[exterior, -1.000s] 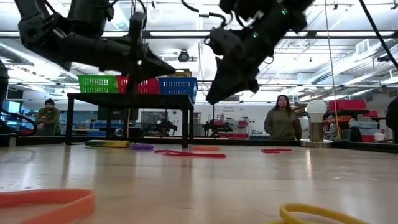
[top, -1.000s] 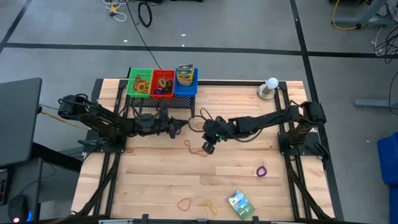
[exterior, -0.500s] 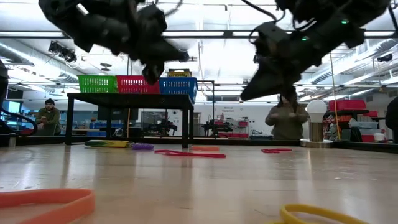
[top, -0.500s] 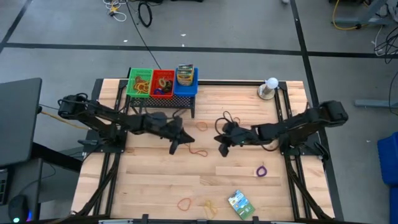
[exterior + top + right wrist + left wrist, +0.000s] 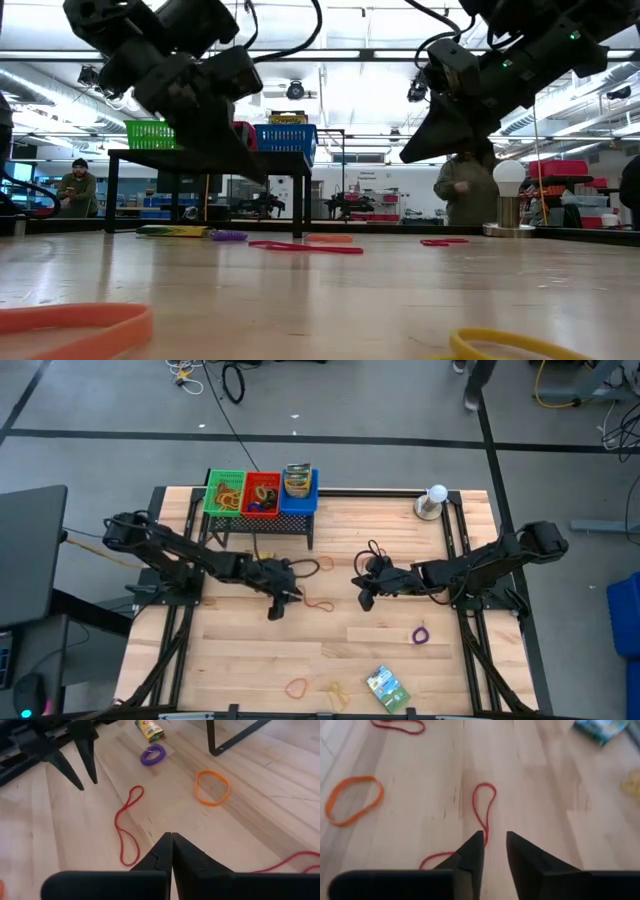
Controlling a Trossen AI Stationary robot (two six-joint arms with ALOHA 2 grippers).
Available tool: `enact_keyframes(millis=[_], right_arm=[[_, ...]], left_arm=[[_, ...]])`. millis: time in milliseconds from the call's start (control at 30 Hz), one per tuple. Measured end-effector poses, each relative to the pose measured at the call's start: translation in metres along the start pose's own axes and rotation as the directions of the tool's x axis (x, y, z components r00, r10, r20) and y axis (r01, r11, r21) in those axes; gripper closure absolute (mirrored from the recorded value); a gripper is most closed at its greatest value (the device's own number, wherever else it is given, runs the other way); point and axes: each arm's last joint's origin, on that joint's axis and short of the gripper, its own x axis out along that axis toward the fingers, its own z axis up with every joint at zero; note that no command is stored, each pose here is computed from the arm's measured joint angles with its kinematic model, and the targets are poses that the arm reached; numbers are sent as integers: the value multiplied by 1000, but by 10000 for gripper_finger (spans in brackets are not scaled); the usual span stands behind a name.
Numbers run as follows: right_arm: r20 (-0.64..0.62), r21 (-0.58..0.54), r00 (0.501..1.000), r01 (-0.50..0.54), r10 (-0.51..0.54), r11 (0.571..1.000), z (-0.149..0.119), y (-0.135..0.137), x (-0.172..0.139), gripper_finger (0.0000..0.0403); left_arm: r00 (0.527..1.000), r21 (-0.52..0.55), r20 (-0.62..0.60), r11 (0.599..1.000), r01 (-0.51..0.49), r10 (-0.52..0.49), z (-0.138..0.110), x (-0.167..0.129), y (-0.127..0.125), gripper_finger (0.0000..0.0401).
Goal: Pick & Place Office Desk Supplies
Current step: Put the red rubber band into the green bin on the shelf
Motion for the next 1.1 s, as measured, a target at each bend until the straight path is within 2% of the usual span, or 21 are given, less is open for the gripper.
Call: enact_keyframes(millis=[167,300,433,633,867,1100], right_arm=[[-1,-14,1000,1,-1,1000,0,0,0,392],[-1,-24,1000,1,-1,1000,0,0,0,392],[-8,-27,1000,0,0,1000,-1,0,0,392],[-10,-26,1000,-2,2,1000,-1,0,0,392],[-12,-27,1000,-2,2,1000,-1,0,0,392],[-13,-42,1000,-2,2,999,-1,0,0,392]], left_arm=[[999,61,-50,998,-19,22,-3,10,-5,280],[999,119,-51,993,-10,16,6,22,-9,267],[997,161,-73,987,-2,13,12,38,-10,264],[985,202,-169,979,11,24,14,61,-10,269],[973,201,-227,980,3,44,9,78,-7,311],[960,203,-272,979,-6,62,6,75,-7,389]])
